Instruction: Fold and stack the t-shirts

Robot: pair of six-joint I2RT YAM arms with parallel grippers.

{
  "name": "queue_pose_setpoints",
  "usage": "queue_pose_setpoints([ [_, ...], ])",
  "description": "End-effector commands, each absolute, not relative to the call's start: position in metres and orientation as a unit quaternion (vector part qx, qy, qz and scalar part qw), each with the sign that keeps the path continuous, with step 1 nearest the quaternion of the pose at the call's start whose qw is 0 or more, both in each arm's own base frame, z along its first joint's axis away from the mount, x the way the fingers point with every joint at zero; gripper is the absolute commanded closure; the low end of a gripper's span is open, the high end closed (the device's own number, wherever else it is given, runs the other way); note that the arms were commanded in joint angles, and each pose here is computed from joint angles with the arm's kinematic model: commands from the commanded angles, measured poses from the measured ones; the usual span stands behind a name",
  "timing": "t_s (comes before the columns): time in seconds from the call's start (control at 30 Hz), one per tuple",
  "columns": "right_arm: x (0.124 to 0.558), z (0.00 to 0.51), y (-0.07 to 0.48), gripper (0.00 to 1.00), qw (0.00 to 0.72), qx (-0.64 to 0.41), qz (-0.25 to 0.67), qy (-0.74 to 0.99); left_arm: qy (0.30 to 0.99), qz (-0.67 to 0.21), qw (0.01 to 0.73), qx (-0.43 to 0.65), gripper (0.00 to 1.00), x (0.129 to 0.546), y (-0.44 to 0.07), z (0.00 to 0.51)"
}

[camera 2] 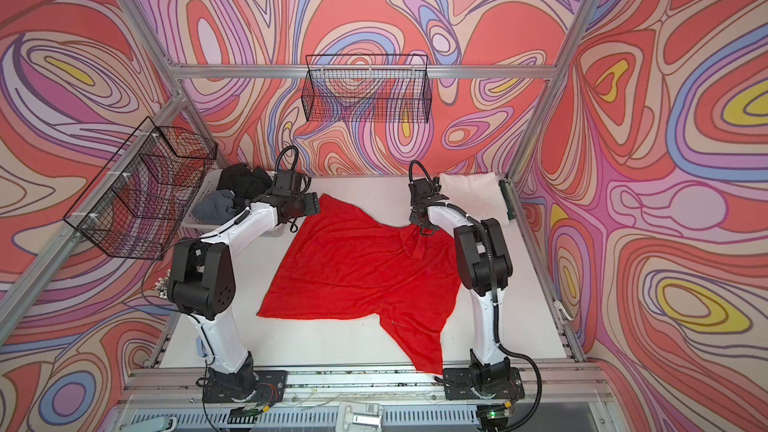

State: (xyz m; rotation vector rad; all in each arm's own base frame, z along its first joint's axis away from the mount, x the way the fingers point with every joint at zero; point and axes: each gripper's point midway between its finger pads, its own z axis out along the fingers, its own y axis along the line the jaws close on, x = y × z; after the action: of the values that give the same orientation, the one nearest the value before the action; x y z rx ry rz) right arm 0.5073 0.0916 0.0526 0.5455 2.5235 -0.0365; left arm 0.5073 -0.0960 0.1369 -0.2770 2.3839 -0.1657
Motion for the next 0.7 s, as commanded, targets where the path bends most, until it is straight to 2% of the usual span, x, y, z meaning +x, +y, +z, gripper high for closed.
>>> queue_pose_setpoints([
  [0.0,0.503,0.07,0.084,1.0,0.288,0.214,-0.02,0.933,0.929,-0.067,0.35,-0.102,0.2,0.512,-0.103,0.132],
  [0.2,0.482,0.088,0.071,1.0,0.292,0.223,-0.037,0.929,0.928,-0.072,0.351,-0.103,0.2,0.517,-0.105,0.129],
  [0.37,0.441,0.107,0.054,1.0,0.288,0.245,-0.056,0.924,0.93,-0.074,0.345,-0.105,0.2,0.519,-0.107,0.122],
  [0.67,0.365,0.108,0.039,1.0,0.257,0.292,-0.052,0.92,0.933,-0.074,0.335,-0.106,0.2,0.519,-0.108,0.11],
])
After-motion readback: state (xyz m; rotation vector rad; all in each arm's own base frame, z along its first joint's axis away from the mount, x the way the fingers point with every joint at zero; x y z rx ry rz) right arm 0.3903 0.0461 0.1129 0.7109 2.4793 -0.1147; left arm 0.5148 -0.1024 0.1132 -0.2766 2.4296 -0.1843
